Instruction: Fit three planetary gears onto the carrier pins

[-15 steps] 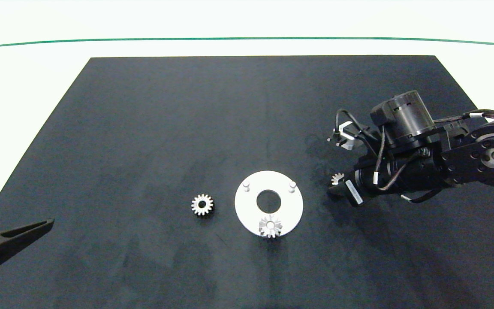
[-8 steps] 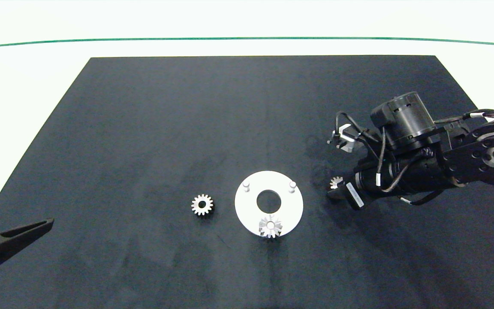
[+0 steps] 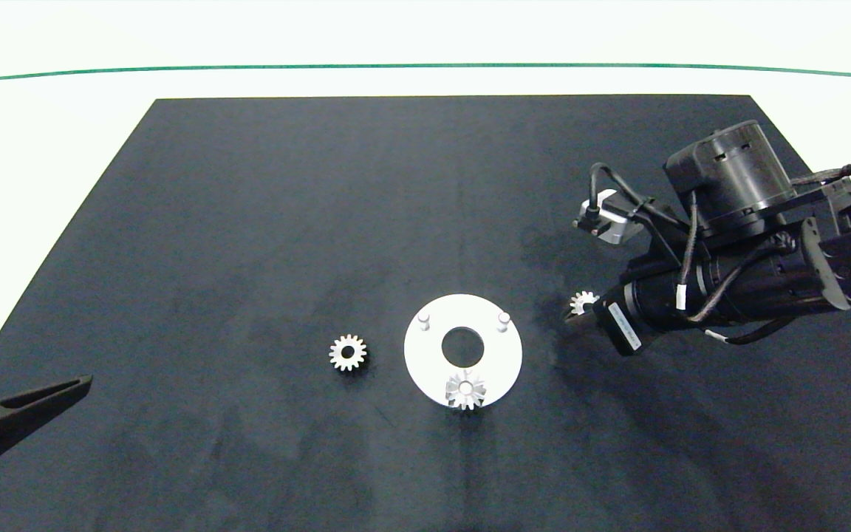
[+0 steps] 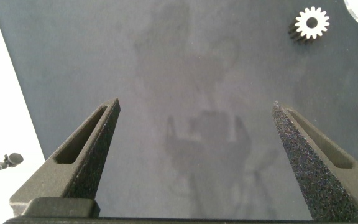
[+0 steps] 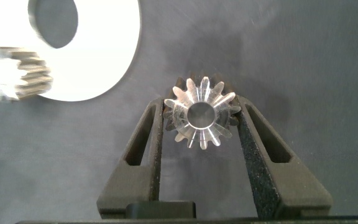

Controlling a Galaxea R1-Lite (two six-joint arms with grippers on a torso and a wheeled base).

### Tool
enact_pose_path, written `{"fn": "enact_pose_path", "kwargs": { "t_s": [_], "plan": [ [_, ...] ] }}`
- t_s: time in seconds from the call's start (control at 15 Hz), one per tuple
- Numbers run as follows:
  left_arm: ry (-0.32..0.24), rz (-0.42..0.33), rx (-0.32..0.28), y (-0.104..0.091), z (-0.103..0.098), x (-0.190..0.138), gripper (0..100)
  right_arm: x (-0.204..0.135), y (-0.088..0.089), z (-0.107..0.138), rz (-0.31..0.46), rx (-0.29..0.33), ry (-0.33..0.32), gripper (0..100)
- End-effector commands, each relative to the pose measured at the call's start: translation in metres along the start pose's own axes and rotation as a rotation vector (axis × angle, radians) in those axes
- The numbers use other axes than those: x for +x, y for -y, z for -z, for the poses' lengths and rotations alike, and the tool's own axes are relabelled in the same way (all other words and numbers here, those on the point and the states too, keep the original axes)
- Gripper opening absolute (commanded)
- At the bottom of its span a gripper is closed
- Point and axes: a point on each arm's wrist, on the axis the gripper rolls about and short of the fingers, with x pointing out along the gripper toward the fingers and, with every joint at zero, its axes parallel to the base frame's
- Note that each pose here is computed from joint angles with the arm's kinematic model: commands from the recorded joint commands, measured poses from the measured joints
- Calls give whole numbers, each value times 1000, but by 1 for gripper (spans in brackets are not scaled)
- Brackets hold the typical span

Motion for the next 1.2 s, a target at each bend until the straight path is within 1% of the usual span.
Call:
{"fn": "enact_pose_path", "kwargs": {
  "t_s": [0.07,0.13,0.2,0.33,0.4,0.53,0.67,0.8,0.93,1.2],
  "plan": [
    [-3,1,1,0,0,0,100,-11,-3,-10,-3,-18,30,0],
    [-3,1,1,0,0,0,100,-15,-3,-13,-5,-22,27,0],
    [-3,1,1,0,0,0,100,-28,-7,-25,-19,-38,26,0],
    [-2,0,1,0,0,0,100,-34,-11,-41,-30,-69,23,0],
    [-2,0,3,0,0,0,100,-31,-16,-47,-28,-84,13,0],
    [1,-2,2,0,0,-1,100,-20,-31,-54,-15,-126,-11,0],
    [3,-4,2,0,0,-1,100,-5,-49,-56,-30,-165,-33,0],
    [4,-3,2,0,0,-1,100,5,-61,-57,-38,-188,-51,0],
    [2,-3,2,0,0,-1,100,9,-65,-56,-46,-197,-58,0],
    [-2,0,1,0,0,0,100,13,-63,-55,-42,-192,-70,0]
  ]
}}
